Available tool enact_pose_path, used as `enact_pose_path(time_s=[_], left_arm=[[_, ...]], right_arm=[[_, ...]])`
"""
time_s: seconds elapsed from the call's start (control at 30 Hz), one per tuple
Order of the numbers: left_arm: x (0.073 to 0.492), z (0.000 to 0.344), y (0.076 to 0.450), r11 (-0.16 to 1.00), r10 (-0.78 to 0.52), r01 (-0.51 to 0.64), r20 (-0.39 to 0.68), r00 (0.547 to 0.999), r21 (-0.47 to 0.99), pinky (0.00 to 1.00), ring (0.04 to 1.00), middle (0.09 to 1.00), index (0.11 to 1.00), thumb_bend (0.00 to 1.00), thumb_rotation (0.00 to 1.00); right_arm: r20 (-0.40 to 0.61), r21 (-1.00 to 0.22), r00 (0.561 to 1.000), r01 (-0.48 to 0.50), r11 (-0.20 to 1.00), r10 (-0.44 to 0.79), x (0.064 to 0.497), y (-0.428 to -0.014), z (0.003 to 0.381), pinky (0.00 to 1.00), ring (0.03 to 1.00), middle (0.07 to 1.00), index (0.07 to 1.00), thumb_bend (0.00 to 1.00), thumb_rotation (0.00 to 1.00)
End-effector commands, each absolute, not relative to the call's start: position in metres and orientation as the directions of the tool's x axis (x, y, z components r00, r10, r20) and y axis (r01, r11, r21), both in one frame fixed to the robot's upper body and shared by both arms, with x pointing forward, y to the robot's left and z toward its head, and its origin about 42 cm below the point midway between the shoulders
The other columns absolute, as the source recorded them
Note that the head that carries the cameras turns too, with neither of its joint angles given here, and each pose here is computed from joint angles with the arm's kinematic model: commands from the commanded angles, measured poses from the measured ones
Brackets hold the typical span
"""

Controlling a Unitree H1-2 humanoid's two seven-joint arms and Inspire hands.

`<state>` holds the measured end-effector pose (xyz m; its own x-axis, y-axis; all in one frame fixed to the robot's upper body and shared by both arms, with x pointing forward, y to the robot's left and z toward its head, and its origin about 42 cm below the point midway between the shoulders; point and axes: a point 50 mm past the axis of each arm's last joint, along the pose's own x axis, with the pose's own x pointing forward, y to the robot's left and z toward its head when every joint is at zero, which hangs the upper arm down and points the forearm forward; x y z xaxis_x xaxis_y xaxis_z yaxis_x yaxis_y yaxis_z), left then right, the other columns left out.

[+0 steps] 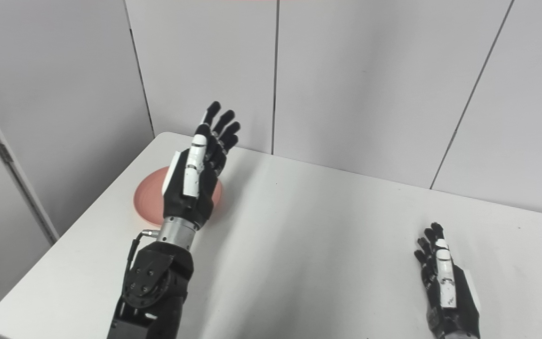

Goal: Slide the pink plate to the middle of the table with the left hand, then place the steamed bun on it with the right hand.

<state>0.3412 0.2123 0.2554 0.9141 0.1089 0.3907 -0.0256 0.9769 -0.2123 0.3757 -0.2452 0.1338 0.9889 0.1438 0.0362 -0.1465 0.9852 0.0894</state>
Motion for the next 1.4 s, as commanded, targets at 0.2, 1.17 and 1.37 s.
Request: enact_pose_path(time_s=[0.2,1.17,1.37], left_arm=[[0.346,0.274,0.252,0.96,0.239,-0.137,0.463,0.854,-0.244,0.95,0.938,0.96,0.97,0.45,1.0],[0.351,0.245,0.356,0.869,0.488,-0.386,0.409,0.771,-0.31,1.0,0.969,0.979,0.995,0.5,1.0],[0.354,0.236,0.363,0.859,0.506,-0.417,0.374,0.777,-0.295,1.0,0.974,0.976,0.989,0.48,1.0]], right_arm=[[-0.092,0.078,0.991,-0.09,0.993,0.097,0.367,-0.259,0.117,1.0,1.0,1.0,1.0,0.09,1.0],[-0.096,0.069,0.991,-0.089,0.994,0.095,0.363,-0.261,0.124,1.0,1.0,1.0,1.0,0.08,1.0],[-0.088,0.074,0.991,-0.096,0.993,0.103,0.363,-0.262,0.124,1.0,1.0,1.0,1.0,0.07,1.0]])
